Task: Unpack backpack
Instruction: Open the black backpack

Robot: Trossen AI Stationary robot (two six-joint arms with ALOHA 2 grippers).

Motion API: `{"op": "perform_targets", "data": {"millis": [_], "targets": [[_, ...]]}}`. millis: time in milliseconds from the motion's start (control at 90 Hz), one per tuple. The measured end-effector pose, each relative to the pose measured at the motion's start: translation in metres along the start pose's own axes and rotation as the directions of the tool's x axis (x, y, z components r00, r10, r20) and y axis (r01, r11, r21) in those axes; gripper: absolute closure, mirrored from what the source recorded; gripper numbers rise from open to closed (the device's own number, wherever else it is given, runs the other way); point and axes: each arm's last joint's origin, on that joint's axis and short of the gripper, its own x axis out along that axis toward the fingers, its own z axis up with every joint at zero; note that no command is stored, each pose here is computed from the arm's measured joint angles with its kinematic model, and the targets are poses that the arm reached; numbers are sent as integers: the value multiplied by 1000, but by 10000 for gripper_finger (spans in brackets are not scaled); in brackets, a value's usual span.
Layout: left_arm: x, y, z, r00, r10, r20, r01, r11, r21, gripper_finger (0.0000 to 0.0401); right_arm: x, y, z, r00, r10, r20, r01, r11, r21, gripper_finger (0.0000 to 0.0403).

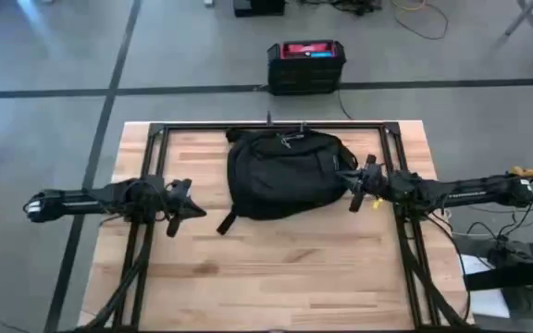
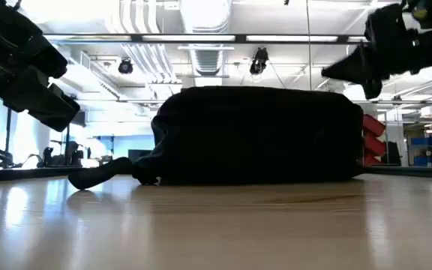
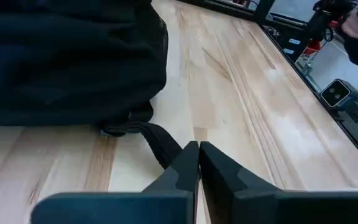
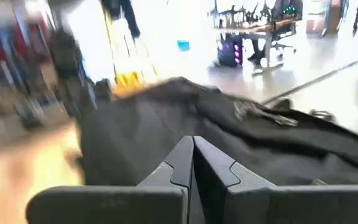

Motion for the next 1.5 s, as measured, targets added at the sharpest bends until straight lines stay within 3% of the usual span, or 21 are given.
{"op": "perform_targets", "data": {"millis": [67, 133, 256, 356, 556, 667, 767, 1000, 1122, 1333, 1500], "targets": [[0, 0, 0, 1000, 0, 0, 0, 1000, 0, 401, 2, 3, 3, 999, 47, 25, -48, 998, 32, 403], [0, 0, 0, 1000, 0, 0, 0, 1000, 0, 401, 5, 6, 1, 990, 143, -2, -143, 990, -4, 403], [0, 0, 0, 1000, 0, -1, 0, 1000, 0, 401, 11, 14, -4, 937, 342, -66, -347, 933, -99, 403], [0, 0, 0, 1000, 0, -2, 0, 1000, 0, 401, 20, 22, 0, 920, 364, -146, -382, 917, -114, 403], [0, 0, 0, 1000, 1, -3, -1, 1000, -1, 401, 34, 40, 33, 847, 245, -472, -411, 865, -287, 356], [0, 0, 0, 1000, 1, -4, -1, 1000, -1, 401, 33, 43, 48, 740, 106, -664, -399, 864, -307, 301], [0, 0, 0, 1000, 1, -5, -1, 1000, -1, 401, 29, 42, 57, 655, -29, -755, -384, 848, -365, 250], [0, 0, 0, 1000, 1, -5, -1, 1000, -1, 401, 32, 40, 52, 579, -110, -808, -394, 829, -396, 166], [0, 0, 0, 1000, 1, -5, -1, 1000, -2, 401, 33, 37, 42, 540, -182, -822, -333, 850, -407, 145], [1, 0, 0, 1000, 1, -6, -1, 1000, -2, 401, 43, 32, 24, 472, -330, -818, -286, 820, -496, 132], [1, 0, 0, 1000, 1, -6, -1, 1000, -2, 401, 67, 29, -8, 472, -450, -758, -146, 808, -571, 160]]}}
